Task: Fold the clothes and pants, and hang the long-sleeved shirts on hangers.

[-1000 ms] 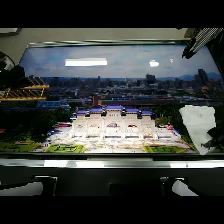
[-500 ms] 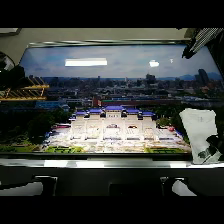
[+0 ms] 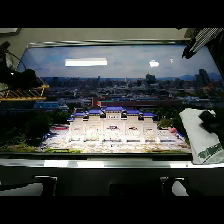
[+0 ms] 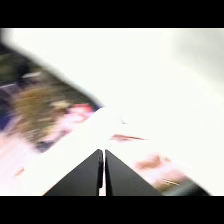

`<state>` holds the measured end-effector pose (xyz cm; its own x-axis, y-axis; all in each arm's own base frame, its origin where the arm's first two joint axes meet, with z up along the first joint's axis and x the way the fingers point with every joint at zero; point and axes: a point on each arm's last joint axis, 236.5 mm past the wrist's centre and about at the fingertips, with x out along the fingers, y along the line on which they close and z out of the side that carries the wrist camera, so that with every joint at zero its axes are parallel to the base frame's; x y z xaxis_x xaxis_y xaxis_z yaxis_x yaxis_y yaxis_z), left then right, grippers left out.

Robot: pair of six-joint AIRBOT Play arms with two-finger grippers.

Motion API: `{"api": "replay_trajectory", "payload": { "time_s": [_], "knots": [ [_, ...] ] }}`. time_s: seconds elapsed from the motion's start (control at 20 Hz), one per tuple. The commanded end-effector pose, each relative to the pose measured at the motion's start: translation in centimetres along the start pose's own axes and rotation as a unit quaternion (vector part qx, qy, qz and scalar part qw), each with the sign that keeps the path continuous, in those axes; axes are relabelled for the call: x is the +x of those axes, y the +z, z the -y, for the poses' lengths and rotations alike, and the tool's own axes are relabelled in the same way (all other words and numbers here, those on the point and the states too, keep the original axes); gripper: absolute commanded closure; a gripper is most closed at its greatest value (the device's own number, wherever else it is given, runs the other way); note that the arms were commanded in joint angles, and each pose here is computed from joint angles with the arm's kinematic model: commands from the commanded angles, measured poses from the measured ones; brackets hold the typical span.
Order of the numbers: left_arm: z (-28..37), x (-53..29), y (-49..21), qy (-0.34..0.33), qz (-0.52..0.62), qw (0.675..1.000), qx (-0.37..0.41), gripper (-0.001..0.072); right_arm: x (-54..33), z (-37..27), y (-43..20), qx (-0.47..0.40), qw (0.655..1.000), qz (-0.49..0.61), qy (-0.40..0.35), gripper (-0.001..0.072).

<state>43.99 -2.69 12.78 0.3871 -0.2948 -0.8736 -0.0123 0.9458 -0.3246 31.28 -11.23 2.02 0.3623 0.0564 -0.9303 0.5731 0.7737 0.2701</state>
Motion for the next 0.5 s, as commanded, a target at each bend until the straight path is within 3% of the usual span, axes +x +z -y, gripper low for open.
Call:
{"api": "replay_trajectory", "payload": {
  "time_s": [0.0,0.25,0.45],
  "knots": [
    [1.1,2.4,-2.2,0.033,-0.013,0.997,0.073,0.0695,-0.5,-11.4,-2.8,-0.166,0.978,-0.001,0.125,0.0656],
    [2.4,3.8,-6.8,0.034,-0.028,0.994,0.095,0.0695,0.2,-18.1,-9.9,-0.307,0.942,-0.033,0.129,0.0680],
    [1.4,3.6,-8.2,0.051,-0.054,0.993,0.095,0.0692,0.2,-18.8,-11.0,-0.330,0.934,-0.037,0.130,0.0680]
  ]
}}
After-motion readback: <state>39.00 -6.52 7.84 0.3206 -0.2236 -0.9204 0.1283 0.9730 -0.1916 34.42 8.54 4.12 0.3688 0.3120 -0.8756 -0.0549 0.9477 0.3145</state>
